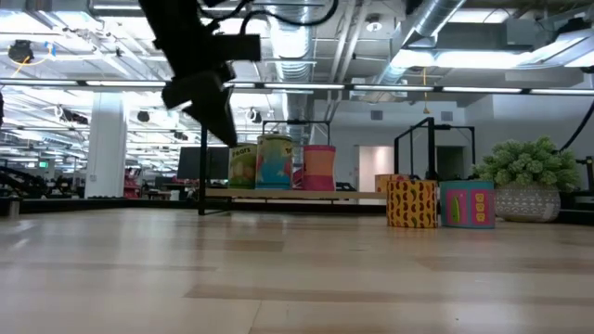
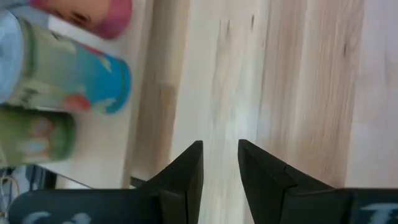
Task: Pick and place cans onto a shelf
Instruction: Put the canned black beans on the shelf
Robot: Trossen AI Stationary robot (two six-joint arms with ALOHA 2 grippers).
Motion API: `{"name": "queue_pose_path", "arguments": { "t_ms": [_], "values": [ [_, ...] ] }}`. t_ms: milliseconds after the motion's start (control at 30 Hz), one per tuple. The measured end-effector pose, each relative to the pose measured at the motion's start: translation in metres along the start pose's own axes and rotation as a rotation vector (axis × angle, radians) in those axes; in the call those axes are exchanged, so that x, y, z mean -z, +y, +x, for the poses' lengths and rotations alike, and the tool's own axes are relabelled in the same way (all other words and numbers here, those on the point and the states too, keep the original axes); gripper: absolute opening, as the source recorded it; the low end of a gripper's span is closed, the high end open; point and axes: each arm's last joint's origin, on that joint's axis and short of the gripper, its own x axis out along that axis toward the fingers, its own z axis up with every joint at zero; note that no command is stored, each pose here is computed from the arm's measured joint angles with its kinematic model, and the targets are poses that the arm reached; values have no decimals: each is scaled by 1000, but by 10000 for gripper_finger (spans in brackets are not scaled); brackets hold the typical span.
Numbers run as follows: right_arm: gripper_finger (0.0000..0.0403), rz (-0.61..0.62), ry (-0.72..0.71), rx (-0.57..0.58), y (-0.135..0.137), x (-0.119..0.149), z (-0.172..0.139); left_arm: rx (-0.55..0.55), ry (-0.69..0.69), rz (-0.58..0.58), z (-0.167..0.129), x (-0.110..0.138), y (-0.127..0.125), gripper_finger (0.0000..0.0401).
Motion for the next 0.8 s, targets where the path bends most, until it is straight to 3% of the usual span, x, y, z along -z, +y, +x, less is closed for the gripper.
{"name": "queue_pose_path", "arguments": {
  "t_ms": [167, 267, 567, 800],
  "values": [
    [31, 63, 238, -45, 4, 15, 64, 21, 64, 45, 12, 30, -14, 93],
    [28, 62, 301, -51, 15, 22, 99, 22, 56, 43, 12, 43, -14, 93],
    [20, 28, 264, -56, 51, 29, 151, 70, -217, -87, 22, 87, -3, 93],
    [31, 9, 140, -2, 53, 26, 172, 80, -323, -214, 12, 101, 10, 93]
  ]
}}
